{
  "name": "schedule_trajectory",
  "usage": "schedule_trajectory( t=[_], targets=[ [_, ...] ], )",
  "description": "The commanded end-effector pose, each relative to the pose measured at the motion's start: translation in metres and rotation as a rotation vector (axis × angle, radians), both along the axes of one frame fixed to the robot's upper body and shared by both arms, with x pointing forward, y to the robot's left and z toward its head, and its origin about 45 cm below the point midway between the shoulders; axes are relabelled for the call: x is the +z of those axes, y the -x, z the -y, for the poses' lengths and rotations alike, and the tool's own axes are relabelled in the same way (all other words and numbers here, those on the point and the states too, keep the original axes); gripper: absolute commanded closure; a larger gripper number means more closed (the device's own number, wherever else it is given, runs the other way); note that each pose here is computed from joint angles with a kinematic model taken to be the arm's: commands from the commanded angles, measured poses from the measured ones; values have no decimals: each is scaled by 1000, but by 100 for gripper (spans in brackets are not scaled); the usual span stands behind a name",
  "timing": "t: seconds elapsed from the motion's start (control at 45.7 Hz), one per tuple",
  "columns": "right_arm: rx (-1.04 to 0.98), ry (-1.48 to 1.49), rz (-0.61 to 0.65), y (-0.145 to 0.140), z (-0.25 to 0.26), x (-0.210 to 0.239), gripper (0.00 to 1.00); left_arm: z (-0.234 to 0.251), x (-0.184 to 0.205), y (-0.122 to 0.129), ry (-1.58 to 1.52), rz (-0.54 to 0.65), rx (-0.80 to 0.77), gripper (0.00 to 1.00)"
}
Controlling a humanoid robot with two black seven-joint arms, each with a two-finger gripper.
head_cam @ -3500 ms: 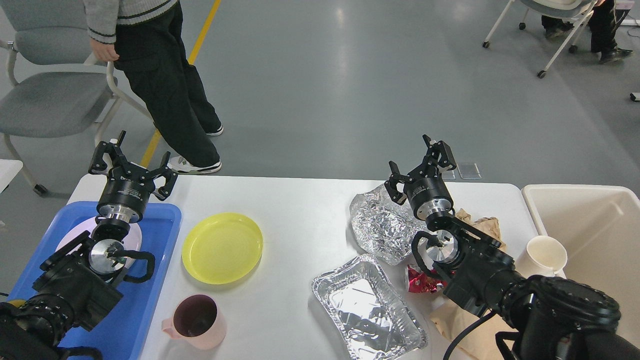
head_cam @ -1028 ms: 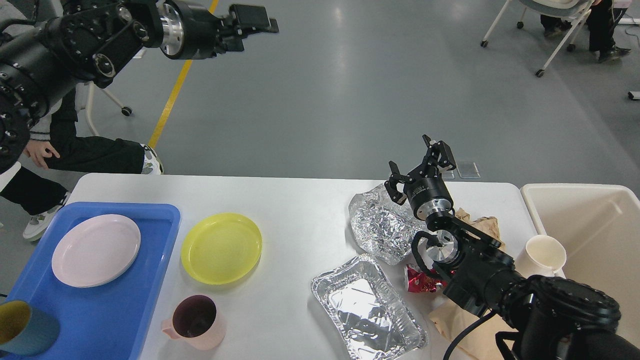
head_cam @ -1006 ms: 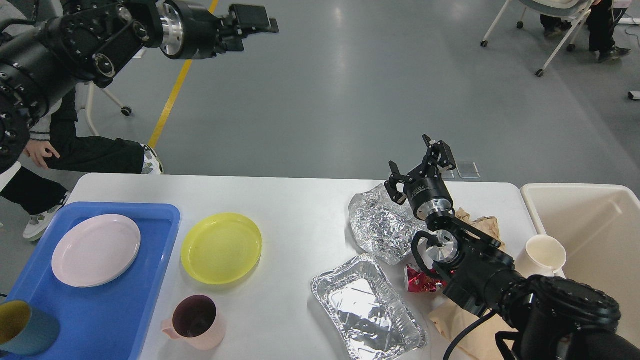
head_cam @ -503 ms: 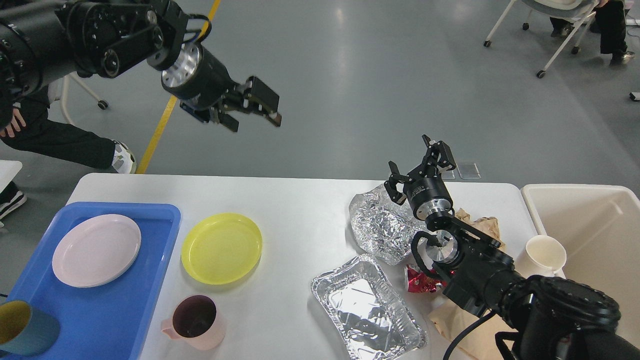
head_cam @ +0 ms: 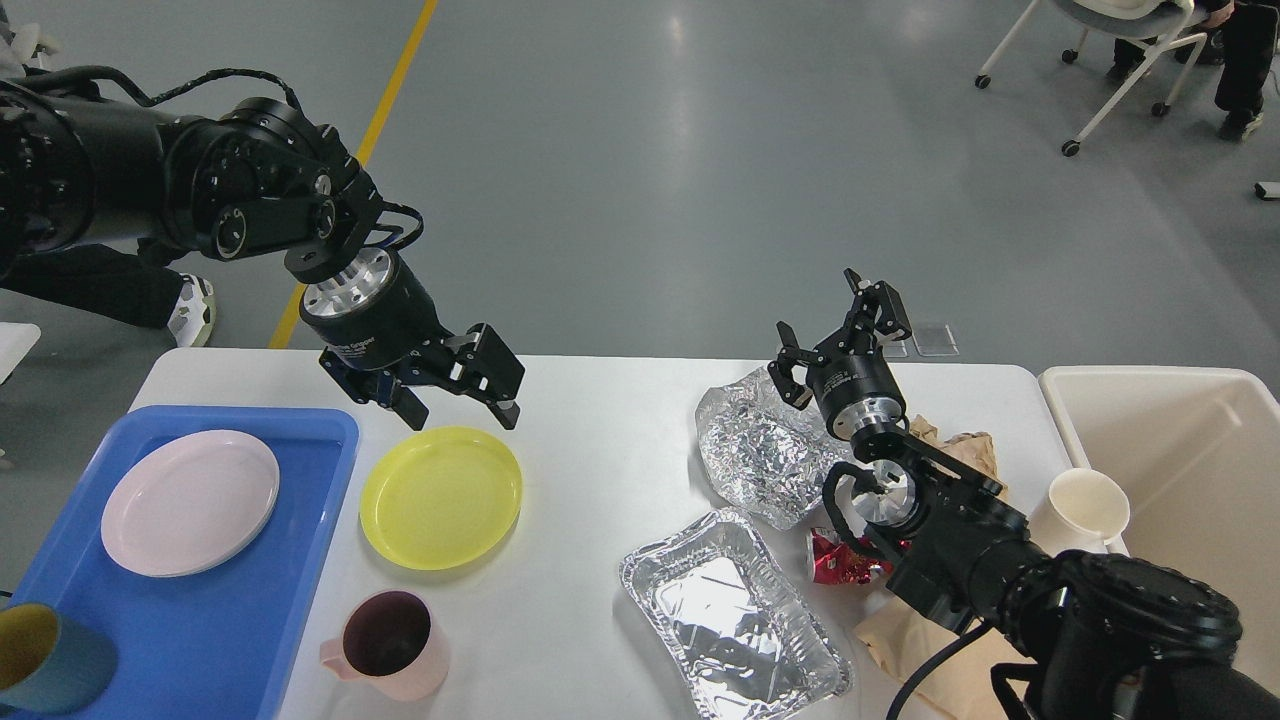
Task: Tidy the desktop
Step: 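Move the left gripper over the yellow plate toward the pink mug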
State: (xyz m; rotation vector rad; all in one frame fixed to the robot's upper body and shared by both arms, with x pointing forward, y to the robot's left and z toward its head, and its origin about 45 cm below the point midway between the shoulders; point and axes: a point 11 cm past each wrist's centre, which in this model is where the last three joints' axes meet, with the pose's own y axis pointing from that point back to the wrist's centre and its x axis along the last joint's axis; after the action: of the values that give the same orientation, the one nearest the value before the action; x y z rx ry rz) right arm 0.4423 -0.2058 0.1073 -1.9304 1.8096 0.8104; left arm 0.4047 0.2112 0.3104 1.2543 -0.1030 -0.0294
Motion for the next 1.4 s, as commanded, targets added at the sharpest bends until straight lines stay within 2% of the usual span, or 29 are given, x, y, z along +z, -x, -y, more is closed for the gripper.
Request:
schedule_trajectory(
  t=[0.0,1.072,1.203,1.378],
  targets=[
    [1,0,2,0,0,1,0,1,0,0,-2,-2,-3,4],
    [1,-1,0,0,-1,0,0,-2,-16,6,-2,-39,5,4],
    [1,-1,0,0,-1,0,0,4,-24,20,8,-99,-4,4],
    [2,-1,2,0,-1,1,0,-3,-21,18,7,-84,10,4]
  ],
)
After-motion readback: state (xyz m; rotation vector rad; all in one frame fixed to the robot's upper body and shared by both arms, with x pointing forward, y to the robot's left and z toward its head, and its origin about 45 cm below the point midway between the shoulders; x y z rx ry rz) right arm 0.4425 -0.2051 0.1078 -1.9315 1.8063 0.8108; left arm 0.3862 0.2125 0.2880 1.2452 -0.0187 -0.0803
